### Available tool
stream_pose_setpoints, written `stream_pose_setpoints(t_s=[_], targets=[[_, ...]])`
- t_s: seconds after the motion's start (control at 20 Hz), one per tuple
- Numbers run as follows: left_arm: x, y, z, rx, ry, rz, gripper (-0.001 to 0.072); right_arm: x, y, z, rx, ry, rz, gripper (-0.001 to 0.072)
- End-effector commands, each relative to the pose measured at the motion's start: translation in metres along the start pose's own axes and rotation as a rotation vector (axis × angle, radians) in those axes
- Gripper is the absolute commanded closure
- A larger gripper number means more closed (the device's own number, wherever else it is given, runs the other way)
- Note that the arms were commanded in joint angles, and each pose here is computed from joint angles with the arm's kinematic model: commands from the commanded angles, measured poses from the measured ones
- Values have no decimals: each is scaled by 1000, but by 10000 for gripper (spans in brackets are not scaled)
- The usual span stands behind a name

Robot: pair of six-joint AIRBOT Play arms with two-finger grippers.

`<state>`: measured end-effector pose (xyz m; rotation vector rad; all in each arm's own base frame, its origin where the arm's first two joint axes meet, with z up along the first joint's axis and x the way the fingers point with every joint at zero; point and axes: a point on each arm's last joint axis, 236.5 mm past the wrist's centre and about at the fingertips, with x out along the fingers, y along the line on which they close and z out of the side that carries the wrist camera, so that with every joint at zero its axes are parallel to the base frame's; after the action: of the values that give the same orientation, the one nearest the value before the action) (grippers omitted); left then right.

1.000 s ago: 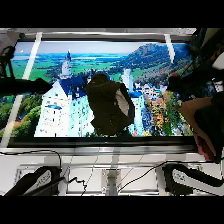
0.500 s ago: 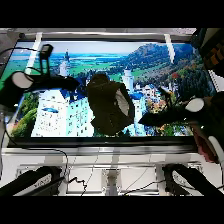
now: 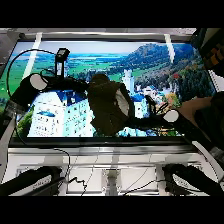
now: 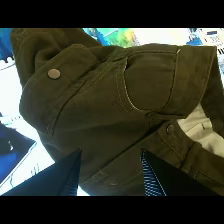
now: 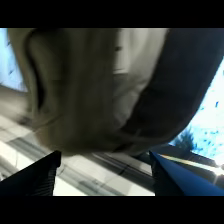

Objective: Fold the clothes and pants, and hang the long-sleeved shirts on hangers.

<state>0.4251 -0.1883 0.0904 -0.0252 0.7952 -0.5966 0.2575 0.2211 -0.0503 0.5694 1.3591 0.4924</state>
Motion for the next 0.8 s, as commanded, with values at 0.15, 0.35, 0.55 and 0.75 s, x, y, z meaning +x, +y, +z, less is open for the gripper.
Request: stream_pose_setpoints(t_s=[0.15, 0.35, 0.55, 0.75], targets=[[1, -1, 0, 2, 0, -1, 271, 20, -19, 30, 81, -112, -42, 224], [1, -1, 0, 2, 0, -1, 272, 20, -15, 30, 96, -108, -27, 448], [1, -1, 0, 1, 0, -1, 272, 10, 7, 50, 20, -146, 7, 659], [-1, -1, 1, -52, -5, 0, 271, -43, 88, 100, -236, -257, 106, 660]])
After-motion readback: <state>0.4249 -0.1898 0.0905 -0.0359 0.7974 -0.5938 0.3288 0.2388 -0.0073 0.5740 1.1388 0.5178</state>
